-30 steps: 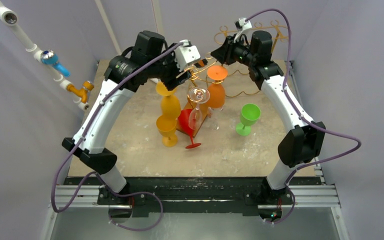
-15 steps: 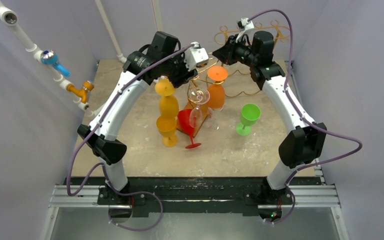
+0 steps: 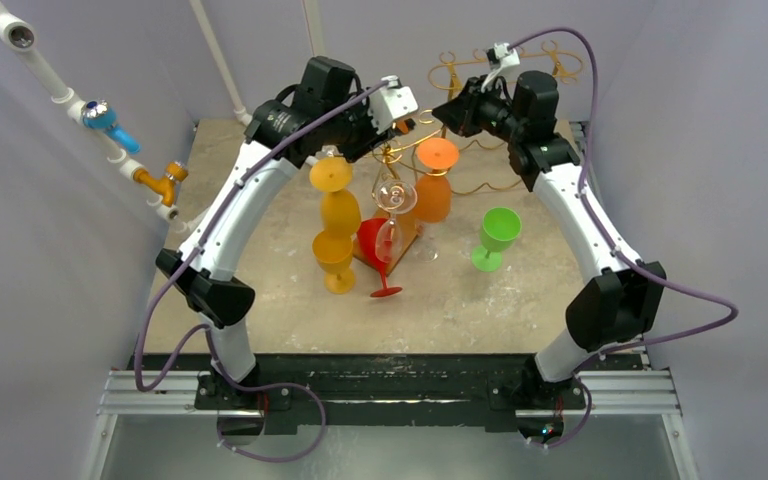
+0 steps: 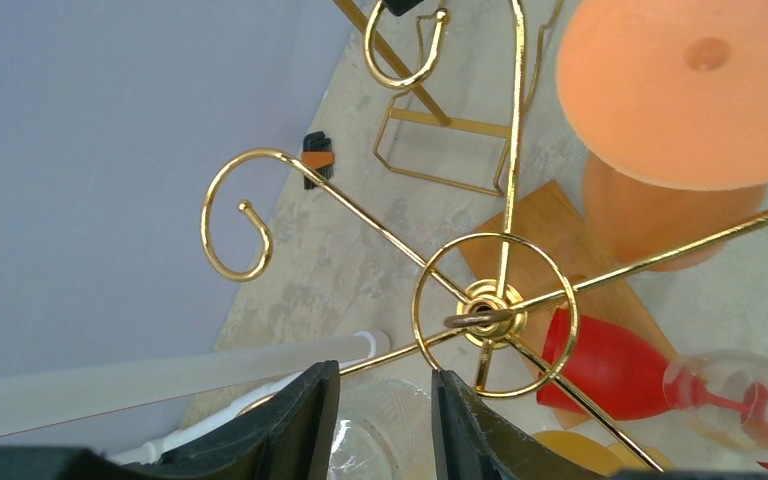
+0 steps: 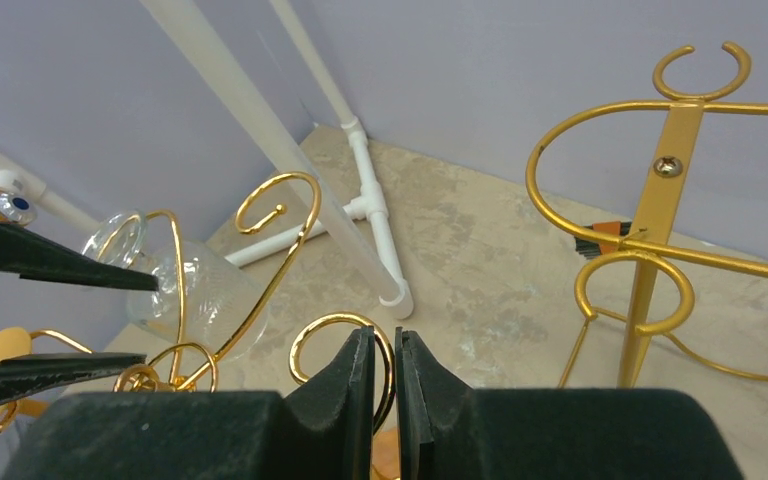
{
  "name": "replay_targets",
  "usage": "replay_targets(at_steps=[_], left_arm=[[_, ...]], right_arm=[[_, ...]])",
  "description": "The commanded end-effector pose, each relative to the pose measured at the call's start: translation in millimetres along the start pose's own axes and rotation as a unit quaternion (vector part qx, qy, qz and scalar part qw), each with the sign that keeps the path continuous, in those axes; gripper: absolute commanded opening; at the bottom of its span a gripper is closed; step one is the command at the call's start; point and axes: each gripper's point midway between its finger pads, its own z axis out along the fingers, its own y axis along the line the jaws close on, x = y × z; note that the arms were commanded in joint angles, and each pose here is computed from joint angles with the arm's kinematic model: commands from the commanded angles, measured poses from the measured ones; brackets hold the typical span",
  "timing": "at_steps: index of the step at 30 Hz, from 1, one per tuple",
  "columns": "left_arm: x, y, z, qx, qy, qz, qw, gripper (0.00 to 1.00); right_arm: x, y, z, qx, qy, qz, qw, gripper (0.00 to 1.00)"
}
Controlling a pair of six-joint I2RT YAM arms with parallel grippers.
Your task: Place the wine glass upside down on the wine glass rack
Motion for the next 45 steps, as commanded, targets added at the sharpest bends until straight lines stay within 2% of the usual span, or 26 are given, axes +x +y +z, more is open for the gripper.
replay_targets(at_steps=[1,11,25,35,45], left_arm=[[58.6,30.7,-19.8,-0.128,0.151,-0.068,0.978,0.42],[64.2,30.0,-13.6,-0.124,0.164,-0.06,0.977,0.41],[54.7,28.7,-12.5,-0.114,0.145,-0.064,0.981,0.4],[29.8,33.5,-40.5,-0.118,0.111,-0.048,0.986,0.6],[41.9,-1.0,-48.5,-0.059,0.142,0.014,0.988,0.63]], right_arm=[[-0.3,30.8,-19.5,-0.038,0.003,0.006,0.999,0.0],[0.4,36.2,-29.8,-0.035,0.004,0.015,0.999,0.0],[12.3,35.5,-49.7,-0.005,0.004,0.032,0.999,0.0],[22.2,29.9,-49.0,0.006,0.008,0.053,0.999,0.0],[21.9,27.7,-44.7,0.007,0.012,0.056,0.998,0.0]])
